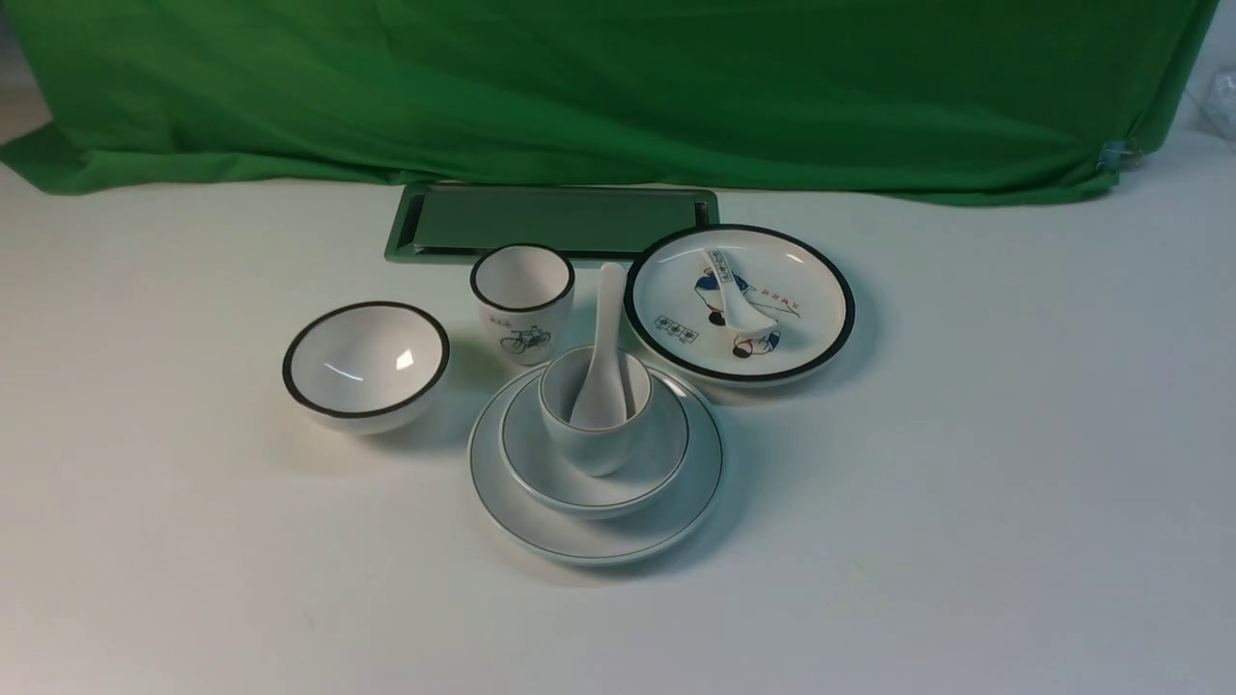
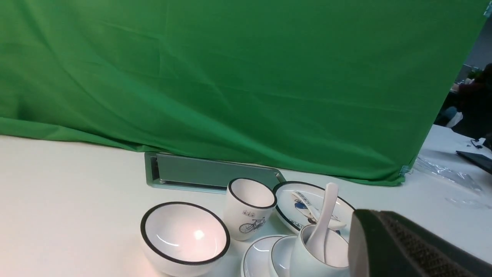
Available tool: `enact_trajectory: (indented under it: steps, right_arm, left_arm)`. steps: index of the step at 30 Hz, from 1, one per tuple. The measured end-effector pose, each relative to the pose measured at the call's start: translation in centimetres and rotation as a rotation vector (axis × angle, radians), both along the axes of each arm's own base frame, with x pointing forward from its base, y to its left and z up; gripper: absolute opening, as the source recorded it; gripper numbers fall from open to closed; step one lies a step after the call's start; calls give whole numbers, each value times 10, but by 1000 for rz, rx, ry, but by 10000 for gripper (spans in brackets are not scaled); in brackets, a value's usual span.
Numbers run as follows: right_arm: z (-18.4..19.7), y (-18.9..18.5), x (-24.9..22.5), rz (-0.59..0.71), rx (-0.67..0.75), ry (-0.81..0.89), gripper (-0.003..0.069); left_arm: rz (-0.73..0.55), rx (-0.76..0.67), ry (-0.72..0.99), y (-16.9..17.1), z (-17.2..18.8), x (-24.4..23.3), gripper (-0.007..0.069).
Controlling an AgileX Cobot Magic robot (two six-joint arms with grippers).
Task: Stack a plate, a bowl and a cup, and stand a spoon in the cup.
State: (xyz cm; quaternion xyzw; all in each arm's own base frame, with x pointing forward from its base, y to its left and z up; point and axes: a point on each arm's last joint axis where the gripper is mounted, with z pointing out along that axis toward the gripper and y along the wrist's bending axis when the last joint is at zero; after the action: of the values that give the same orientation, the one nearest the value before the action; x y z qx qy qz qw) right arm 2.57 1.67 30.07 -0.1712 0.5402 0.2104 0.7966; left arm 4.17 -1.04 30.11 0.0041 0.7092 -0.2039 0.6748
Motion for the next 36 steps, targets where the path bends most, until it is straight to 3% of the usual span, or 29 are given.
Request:
enact_trajectory:
  steps: [10,15,19,25,29,36]
  right_arm:
    - [-5,0,2,-6,-7,35,133]
    - [-5,0,2,-6,-7,35,144]
    - [-5,0,2,-6,-7,36,145]
    - [-5,0,2,-6,-7,37,162]
    - [-5,0,2,-6,-7,36,170]
    - [-5,0,2,-6,-7,36,185]
  left_arm:
    - [0,0,-4,0,0,0,1]
    - [-2,123,-82,-1,0,-2,1]
    - [42,201,-127,-1,-18,-2,1]
    - [291,233,-39,9,-90,14,1]
    - [277,254,75,9,-108,14,1]
    - [266,239,82,8,-109,14,1]
